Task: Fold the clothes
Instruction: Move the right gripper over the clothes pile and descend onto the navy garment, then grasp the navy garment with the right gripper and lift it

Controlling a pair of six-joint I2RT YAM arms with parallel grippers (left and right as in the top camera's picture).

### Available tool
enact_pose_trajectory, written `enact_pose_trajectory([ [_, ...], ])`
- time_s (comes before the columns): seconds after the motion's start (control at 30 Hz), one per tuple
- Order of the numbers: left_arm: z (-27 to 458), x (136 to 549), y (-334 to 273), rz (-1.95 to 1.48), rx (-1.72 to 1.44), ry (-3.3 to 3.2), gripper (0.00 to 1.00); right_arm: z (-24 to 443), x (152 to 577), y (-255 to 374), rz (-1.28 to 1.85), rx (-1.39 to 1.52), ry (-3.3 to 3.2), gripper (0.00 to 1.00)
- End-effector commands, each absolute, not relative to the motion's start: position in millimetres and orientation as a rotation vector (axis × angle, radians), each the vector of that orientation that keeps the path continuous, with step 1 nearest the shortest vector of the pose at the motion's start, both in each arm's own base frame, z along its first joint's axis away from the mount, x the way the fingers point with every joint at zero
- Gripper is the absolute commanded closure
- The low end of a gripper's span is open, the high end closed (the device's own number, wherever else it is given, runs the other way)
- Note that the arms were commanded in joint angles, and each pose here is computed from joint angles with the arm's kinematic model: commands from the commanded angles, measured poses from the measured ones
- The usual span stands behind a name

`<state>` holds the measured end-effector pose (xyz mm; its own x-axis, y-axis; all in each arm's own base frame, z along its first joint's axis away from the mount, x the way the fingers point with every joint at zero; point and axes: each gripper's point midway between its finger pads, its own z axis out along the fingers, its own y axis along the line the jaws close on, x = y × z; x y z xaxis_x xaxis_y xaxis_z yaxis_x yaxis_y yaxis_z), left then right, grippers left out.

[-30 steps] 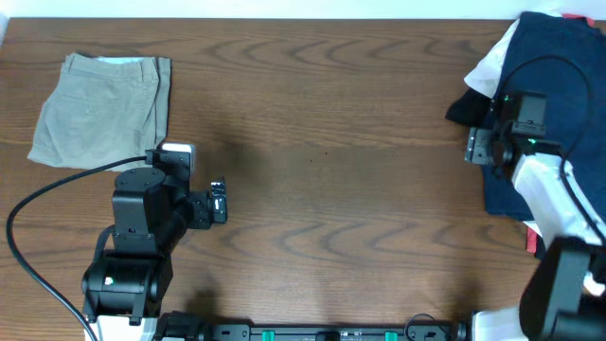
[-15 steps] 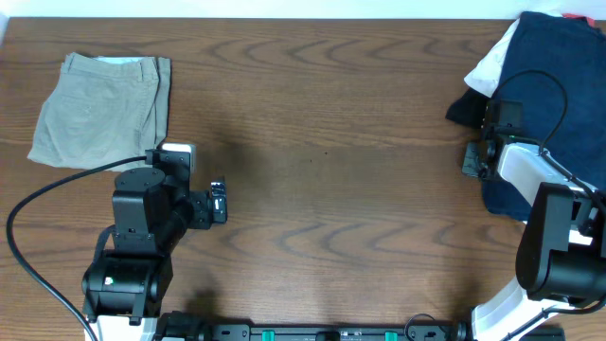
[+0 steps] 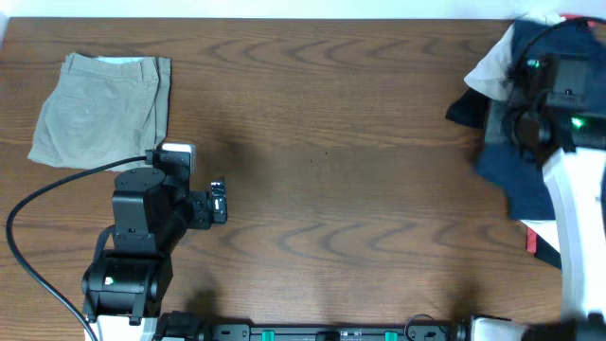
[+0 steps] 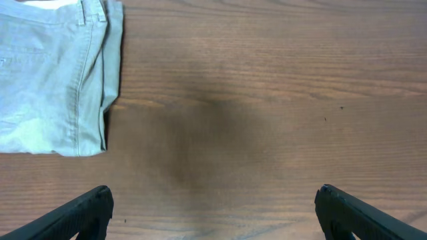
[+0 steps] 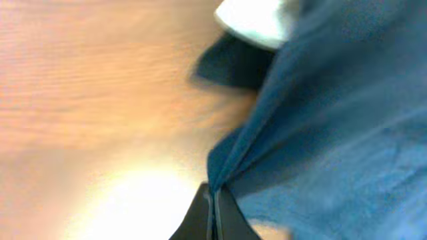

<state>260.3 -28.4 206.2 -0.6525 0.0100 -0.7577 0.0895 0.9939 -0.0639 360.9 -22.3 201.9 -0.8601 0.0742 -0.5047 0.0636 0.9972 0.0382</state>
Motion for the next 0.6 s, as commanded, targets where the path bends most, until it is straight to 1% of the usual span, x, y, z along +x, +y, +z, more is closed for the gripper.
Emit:
enact_pose_trajectory([
  [0.0, 214, 262, -30, -0.134, 0.070, 2.262, 0.02, 181, 325, 38, 0.293, -0.117, 2.765, 0.99],
  [0.1, 214, 262, -30, -0.134, 0.069, 2.262, 0.02, 167, 292, 58, 0.324, -0.197, 2.896, 0.99],
  [0.23, 214, 262, -30, -0.134, 0.070, 2.262, 0.02, 162, 271, 79, 0.324, -0.412, 2.942, 0.99],
  [0.3, 214, 262, -30, -0.134, 0.070, 2.262, 0.02, 162, 273, 78, 0.264, -0.458, 2.929, 0.91],
  [0.33, 214, 262, -30, -0.134, 0.070, 2.262, 0.02, 162, 278, 75, 0.223, -0.442, 2.919, 0.90],
  [0.37, 214, 262, -30, -0.134, 0.070, 2.263, 0.02, 162, 286, 69, 0.162, -0.393, 2.903, 0.80],
  [0.4, 214, 262, -30, -0.134, 0.070, 2.263, 0.02, 164, 301, 53, 0.043, -0.278, 2.865, 0.55],
  [0.43, 214, 262, -30, -0.134, 0.070, 2.263, 0.02, 166, 308, 46, -0.006, -0.220, 2.844, 0.40],
  [0.47, 214, 262, -30, -0.134, 0.070, 2.263, 0.03, 170, 319, 34, -0.077, -0.122, 2.803, 0.33],
  [0.5, 214, 262, -30, -0.134, 0.070, 2.263, 0.02, 174, 330, 25, -0.121, -0.057, 2.755, 0.32],
  [0.53, 214, 262, -30, -0.134, 0.070, 2.263, 0.02, 179, 341, 21, -0.131, -0.017, 2.705, 0.29],
  [0.57, 214, 262, -30, -0.134, 0.070, 2.263, 0.02, 184, 353, 18, -0.123, 0.005, 2.656, 0.21],
])
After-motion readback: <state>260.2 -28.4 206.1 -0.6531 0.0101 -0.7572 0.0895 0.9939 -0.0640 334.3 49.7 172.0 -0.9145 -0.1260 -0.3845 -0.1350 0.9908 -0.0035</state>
